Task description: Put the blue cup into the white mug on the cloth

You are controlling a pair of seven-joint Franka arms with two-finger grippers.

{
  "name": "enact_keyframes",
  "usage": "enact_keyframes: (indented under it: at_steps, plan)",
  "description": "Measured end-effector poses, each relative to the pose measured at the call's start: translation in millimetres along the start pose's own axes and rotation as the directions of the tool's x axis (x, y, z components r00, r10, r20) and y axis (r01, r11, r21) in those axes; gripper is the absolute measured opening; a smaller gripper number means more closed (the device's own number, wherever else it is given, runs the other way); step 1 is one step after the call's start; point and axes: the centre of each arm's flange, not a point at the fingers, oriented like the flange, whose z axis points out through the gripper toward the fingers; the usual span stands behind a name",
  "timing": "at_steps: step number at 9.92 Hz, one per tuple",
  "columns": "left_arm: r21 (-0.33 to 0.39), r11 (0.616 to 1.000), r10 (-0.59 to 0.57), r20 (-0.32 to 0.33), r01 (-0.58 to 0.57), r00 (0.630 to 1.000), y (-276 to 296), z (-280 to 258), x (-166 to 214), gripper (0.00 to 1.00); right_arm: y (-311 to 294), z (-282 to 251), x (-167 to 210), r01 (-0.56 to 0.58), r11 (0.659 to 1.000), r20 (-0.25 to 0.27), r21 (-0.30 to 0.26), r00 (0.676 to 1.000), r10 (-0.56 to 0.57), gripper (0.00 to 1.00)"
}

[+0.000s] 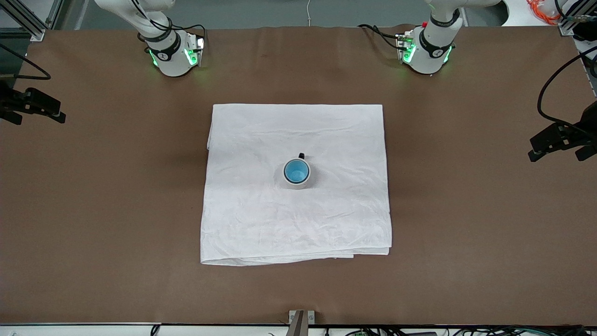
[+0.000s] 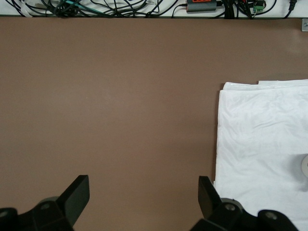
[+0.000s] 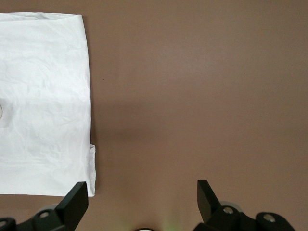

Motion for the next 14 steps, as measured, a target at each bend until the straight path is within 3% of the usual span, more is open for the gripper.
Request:
enact_keyframes:
  at_steps: [4, 14]
  plan:
    - [0.000, 1.000, -0.020, 0.020, 0.020, 1.000, -12.7, 13.3, -24.7, 1.00, 0.1, 0.1, -0.1, 0.000, 1.000, 0.001, 0.000, 1.000, 0.000, 1.00]
    - [-0.001, 1.000, -0.016, 0.036, 0.016, 0.999, -8.7, 10.8, -26.8, 1.00, -0.2, 0.0, -0.1, 0.000, 1.000, 0.001, -0.001, 1.000, 0.000, 1.00]
